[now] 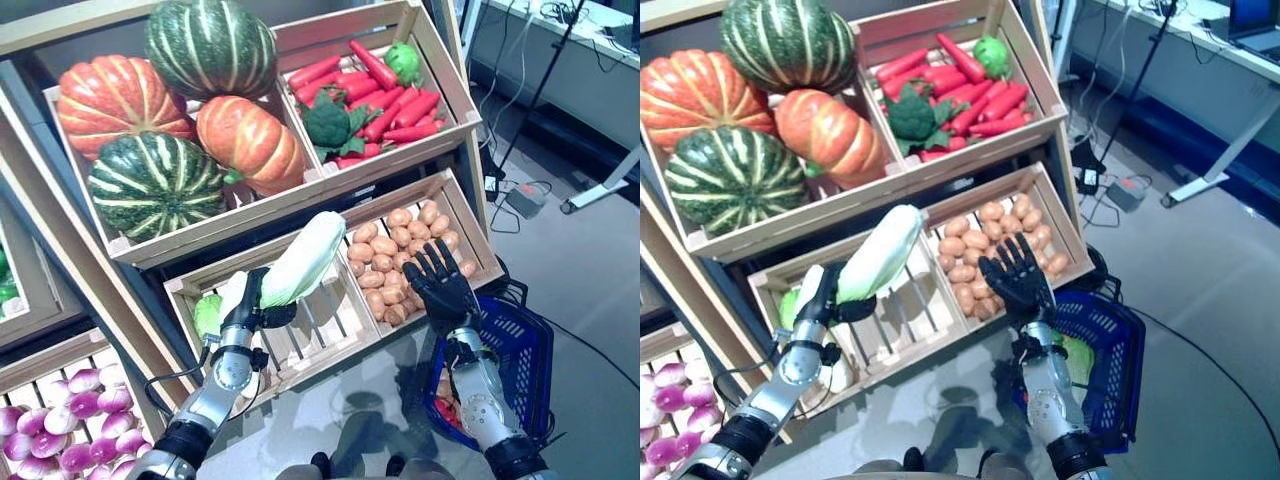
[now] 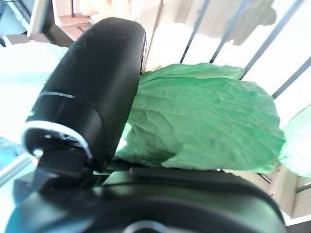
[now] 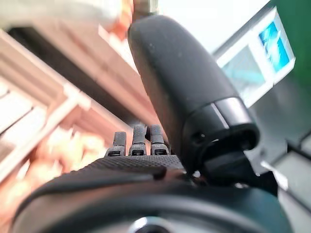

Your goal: Put vegetables into the basket

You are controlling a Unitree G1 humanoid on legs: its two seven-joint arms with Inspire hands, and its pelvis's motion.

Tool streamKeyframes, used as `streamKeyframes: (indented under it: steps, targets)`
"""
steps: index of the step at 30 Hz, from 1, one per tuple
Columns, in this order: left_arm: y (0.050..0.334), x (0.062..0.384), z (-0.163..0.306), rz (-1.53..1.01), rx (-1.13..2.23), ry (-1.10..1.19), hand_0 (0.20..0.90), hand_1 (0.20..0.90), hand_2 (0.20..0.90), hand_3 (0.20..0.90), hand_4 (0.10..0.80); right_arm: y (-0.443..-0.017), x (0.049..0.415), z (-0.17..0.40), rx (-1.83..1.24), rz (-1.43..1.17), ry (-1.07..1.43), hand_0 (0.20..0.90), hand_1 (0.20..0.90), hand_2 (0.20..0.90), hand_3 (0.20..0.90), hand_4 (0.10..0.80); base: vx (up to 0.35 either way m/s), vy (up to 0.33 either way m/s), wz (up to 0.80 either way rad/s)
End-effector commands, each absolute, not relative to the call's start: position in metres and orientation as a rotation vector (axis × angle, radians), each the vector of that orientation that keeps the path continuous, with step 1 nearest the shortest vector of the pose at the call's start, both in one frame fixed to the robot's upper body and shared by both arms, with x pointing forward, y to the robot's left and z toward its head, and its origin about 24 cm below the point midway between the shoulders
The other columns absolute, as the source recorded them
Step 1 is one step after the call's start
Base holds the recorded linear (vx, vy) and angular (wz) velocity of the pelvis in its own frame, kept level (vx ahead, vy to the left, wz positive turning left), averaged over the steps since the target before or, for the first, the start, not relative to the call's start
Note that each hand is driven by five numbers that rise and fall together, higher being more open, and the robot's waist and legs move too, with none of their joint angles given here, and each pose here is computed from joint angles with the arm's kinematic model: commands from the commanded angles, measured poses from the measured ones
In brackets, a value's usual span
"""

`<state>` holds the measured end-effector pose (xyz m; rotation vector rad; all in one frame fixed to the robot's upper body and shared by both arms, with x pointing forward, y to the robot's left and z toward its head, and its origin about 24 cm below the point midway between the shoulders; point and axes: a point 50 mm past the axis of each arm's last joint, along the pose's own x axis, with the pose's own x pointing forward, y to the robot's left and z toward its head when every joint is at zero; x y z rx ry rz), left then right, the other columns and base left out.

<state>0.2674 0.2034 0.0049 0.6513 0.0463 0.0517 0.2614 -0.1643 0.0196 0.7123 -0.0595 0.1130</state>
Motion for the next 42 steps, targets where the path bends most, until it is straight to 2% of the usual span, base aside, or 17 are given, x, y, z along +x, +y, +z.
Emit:
streamKeyframes:
  steps: [1,6,26,42]
  targets:
    - [0.183,0.289,0.06,-0.012,0.668,-0.259,0.3,0.3,0.3,0.3,0.4,-0.149,0.278,0.071,0.762,0.323,-0.304,0.9,0.9,0.9,0.9,0.8,0.0,-0.047,0.06]
    - [0.162,0.296,0.064,-0.087,0.691,-0.294,0.3,0.3,0.3,0.3,0.4,-0.134,0.289,0.084,0.814,0.403,-0.29,0.9,0.9,0.9,0.9,0.8,-0.02,-0.027,0.04]
    - [0.137,0.299,0.059,-0.152,0.73,-0.307,0.3,0.3,0.3,0.3,0.4,-0.095,0.286,0.096,1.012,0.574,-0.259,0.9,0.9,0.9,0.9,0.8,-0.016,0.0,-0.02]
    - [0.127,0.297,0.067,-0.176,0.753,-0.394,0.3,0.3,0.3,0.3,0.4,-0.082,0.28,0.077,0.796,0.619,-0.111,0.9,0.9,0.9,0.9,0.8,-0.009,0.0,-0.03]
